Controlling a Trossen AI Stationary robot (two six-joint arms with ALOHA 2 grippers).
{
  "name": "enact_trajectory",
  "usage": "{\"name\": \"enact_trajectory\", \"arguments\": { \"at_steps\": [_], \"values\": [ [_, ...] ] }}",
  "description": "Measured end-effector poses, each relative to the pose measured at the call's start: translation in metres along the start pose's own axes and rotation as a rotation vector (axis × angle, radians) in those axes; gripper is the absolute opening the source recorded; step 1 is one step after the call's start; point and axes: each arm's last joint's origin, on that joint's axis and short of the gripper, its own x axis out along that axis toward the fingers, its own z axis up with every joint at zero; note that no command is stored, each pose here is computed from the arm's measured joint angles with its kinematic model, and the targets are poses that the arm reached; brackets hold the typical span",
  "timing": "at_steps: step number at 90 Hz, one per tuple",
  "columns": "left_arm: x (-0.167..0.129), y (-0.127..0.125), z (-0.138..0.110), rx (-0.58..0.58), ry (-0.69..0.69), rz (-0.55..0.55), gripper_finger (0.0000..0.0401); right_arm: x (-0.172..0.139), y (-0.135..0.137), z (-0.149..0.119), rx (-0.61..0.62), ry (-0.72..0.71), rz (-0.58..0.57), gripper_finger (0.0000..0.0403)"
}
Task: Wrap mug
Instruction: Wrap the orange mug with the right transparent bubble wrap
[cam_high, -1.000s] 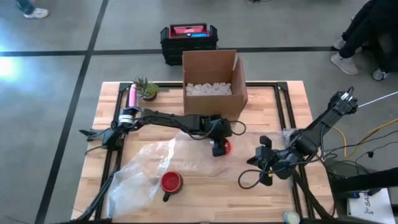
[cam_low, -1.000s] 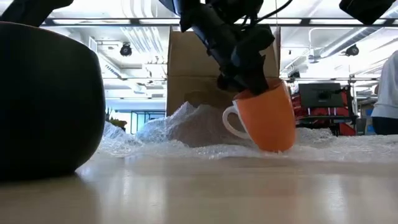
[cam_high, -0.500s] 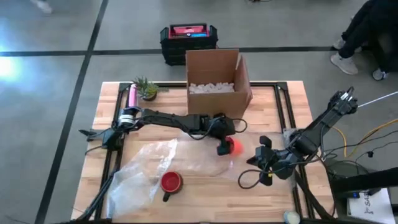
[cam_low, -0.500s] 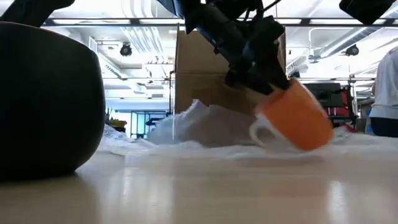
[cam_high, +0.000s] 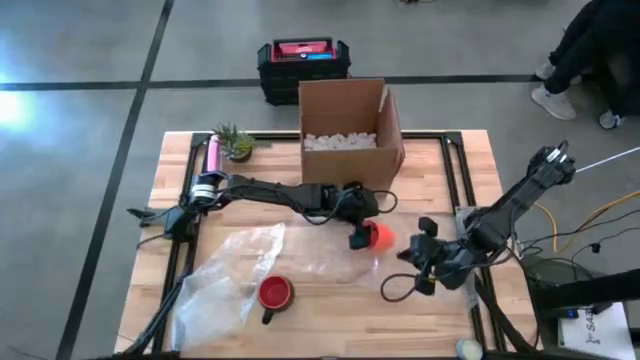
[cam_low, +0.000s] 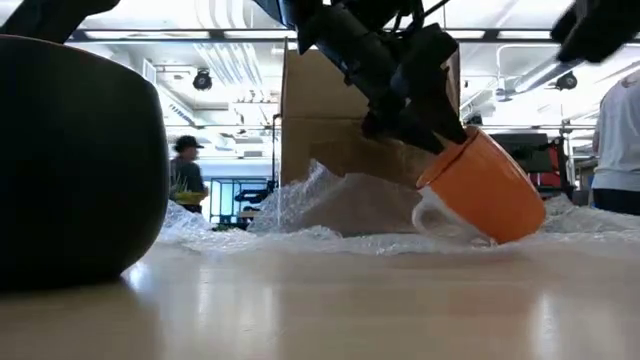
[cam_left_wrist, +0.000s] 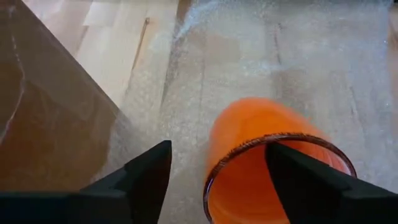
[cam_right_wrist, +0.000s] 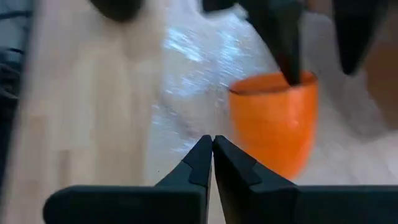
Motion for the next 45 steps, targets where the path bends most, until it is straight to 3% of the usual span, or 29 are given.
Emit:
{"name": "enact_trajectory", "arguments": {
  "at_steps": [15, 30, 45],
  "values": [
    [0.0, 0.0, 0.0, 0.0, -0.004, 0.0, 0.0228, 0.021, -0.019, -0.023, 0.013, 0.088, -0.108, 0.0002],
    [0.0, 0.0, 0.002, -0.001, -0.014, -0.001, 0.0229, 0.042, -0.034, -0.034, -0.007, 0.163, -0.1, 0.0002],
    [0.0, 0.0, 0.003, -0.002, -0.034, -0.001, 0.0242, 0.06, -0.044, -0.031, 0.001, 0.138, -0.043, 0.0002]
  ]
}}
